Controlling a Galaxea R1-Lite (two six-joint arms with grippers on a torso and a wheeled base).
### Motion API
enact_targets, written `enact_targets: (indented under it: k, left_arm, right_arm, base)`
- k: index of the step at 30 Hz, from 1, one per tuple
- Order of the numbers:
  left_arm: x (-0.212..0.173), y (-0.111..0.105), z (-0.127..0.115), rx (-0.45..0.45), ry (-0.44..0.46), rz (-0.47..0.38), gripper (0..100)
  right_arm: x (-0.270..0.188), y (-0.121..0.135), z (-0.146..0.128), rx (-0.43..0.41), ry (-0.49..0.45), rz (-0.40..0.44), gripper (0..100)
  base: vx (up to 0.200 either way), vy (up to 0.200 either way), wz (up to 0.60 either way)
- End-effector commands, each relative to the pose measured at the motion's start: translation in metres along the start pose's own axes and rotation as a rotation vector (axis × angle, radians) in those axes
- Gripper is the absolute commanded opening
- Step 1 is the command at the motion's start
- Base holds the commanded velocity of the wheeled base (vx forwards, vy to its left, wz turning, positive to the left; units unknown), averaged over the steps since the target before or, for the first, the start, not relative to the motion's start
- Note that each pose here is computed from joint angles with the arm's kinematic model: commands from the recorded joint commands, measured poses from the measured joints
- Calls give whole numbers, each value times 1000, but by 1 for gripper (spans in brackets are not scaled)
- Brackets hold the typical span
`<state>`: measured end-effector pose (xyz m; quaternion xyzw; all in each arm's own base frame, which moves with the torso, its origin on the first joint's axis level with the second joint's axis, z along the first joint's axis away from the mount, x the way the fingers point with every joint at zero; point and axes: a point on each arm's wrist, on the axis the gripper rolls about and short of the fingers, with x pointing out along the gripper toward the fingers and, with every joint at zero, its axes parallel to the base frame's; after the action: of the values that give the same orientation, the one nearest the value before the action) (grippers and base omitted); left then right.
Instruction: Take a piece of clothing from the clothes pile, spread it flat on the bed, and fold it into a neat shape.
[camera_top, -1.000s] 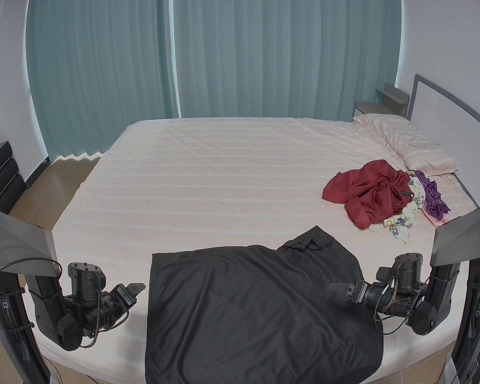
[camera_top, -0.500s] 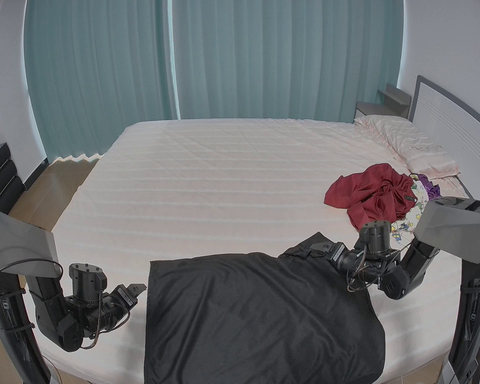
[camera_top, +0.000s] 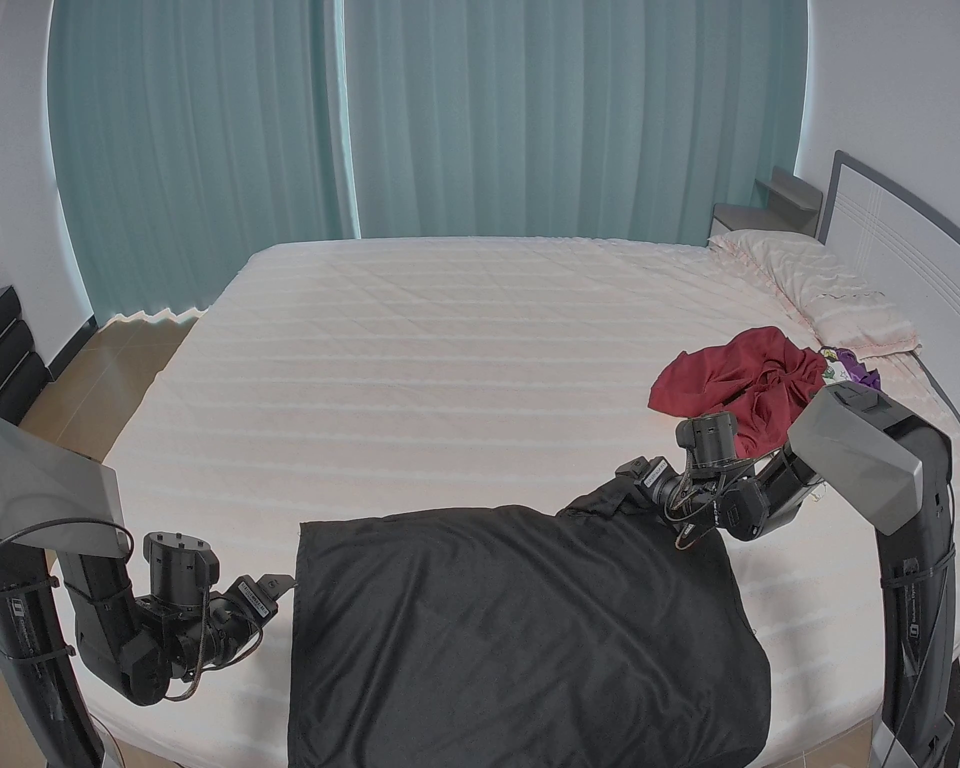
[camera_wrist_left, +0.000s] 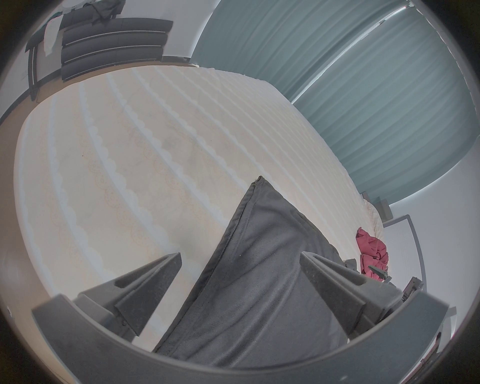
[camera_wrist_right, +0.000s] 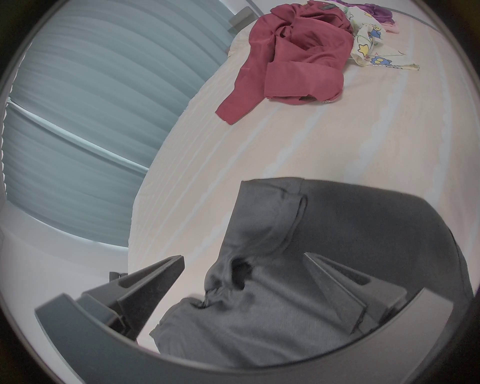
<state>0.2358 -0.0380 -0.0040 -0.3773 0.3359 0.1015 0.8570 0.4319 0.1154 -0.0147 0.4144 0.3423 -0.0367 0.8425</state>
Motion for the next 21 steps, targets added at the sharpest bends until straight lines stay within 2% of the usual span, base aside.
enact_targets:
  k: [1, 8, 9, 13, 21]
  left_arm:
    - [2, 2, -2, -10, 8, 10, 100]
    - [2, 2, -2, -16, 8, 10, 100]
    - [2, 2, -2, -16, 8, 10, 100]
    - [2, 2, -2, -16, 8, 10, 100]
    - [4, 2, -2, -16, 9, 13, 100]
  right_arm:
    - [19, -13, -1, 7, 1, -28, 100]
    - [28, -7, 4, 8, -2, -26, 100]
    - [30, -7, 5, 8, -4, -25, 0]
    - [36, -5, 9, 10, -4, -29, 0]
    - [32, 20, 50, 35, -111, 82, 0]
  base:
    - [0, 0, 0]
    - [0, 0, 0]
    - [0, 0, 0]
    - [0, 0, 0]
    - [0, 0, 0]
